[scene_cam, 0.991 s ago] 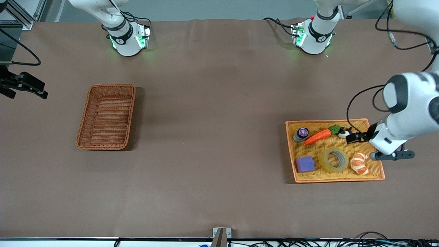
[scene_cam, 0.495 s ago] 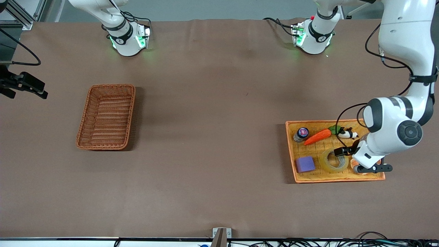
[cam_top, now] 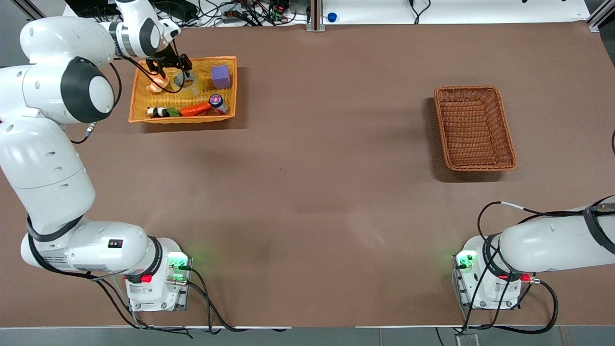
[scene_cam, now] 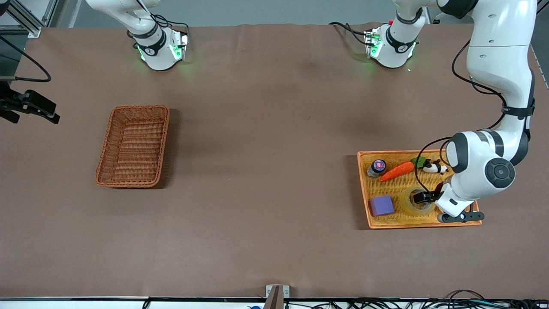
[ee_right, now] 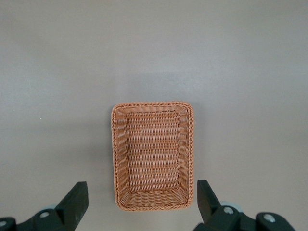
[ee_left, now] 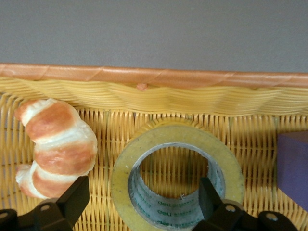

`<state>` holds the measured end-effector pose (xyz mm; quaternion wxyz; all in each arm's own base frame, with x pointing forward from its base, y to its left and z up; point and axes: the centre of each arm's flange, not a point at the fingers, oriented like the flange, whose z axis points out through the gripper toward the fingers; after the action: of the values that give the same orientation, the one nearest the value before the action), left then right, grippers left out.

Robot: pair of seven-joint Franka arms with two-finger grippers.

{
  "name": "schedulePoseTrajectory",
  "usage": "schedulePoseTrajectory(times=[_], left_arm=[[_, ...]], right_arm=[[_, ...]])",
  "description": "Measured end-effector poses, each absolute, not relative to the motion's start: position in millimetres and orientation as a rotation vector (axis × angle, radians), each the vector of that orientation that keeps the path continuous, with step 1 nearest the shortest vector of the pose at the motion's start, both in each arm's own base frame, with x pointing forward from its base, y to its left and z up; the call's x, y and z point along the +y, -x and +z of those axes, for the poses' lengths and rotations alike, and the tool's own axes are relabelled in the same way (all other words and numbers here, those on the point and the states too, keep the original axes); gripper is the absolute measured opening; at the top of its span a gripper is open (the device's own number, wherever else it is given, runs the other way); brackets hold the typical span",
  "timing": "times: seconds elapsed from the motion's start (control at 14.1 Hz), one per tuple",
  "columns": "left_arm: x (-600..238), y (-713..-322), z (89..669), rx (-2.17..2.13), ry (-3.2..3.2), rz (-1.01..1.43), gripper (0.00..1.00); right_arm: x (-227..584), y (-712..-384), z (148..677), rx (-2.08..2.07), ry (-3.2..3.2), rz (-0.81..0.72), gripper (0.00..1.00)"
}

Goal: Move tape to another basket
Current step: 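Grasp the tape roll with the left gripper and lift it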

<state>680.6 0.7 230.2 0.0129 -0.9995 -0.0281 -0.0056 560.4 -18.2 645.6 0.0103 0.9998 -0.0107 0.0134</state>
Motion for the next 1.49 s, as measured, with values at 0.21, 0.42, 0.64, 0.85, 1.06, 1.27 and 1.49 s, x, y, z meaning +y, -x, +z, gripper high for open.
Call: schedulePoseTrajectory(times=[0.21, 0.42, 0.64, 0.85, 1.06, 1.27, 1.49], left_arm=[[2, -675, 210, -0.111, 3.112, 0.019, 1.00], [3, -671, 198, -0.130, 3.110, 0.019, 0.88], [4, -672, 200, -0.147, 3.109, 0.006, 0.56], [11, -674, 204, -0.177, 3.106, -0.010, 0.24], [18, -679, 221, -0.195, 3.107, -0.064, 0.22], [13, -687, 279, -0.188, 3.116, -0.168, 0.21], [-40, -677, 354, -0.073, 3.170, -0.153, 0.21]], right_arm=[[-18, -560, 646, -0.033, -3.120, 0.042, 1.00], [-18, -560, 646, -0.033, -3.121, 0.041, 1.00], [-18, -560, 645, -0.033, -3.121, 0.040, 1.00], [-18, -560, 645, -0.033, -3.121, 0.040, 1.00], [-18, -560, 645, -0.033, -3.121, 0.040, 1.00], [-18, -560, 645, -0.032, -3.121, 0.040, 1.00], [-18, -560, 645, -0.032, -3.121, 0.037, 1.00]])
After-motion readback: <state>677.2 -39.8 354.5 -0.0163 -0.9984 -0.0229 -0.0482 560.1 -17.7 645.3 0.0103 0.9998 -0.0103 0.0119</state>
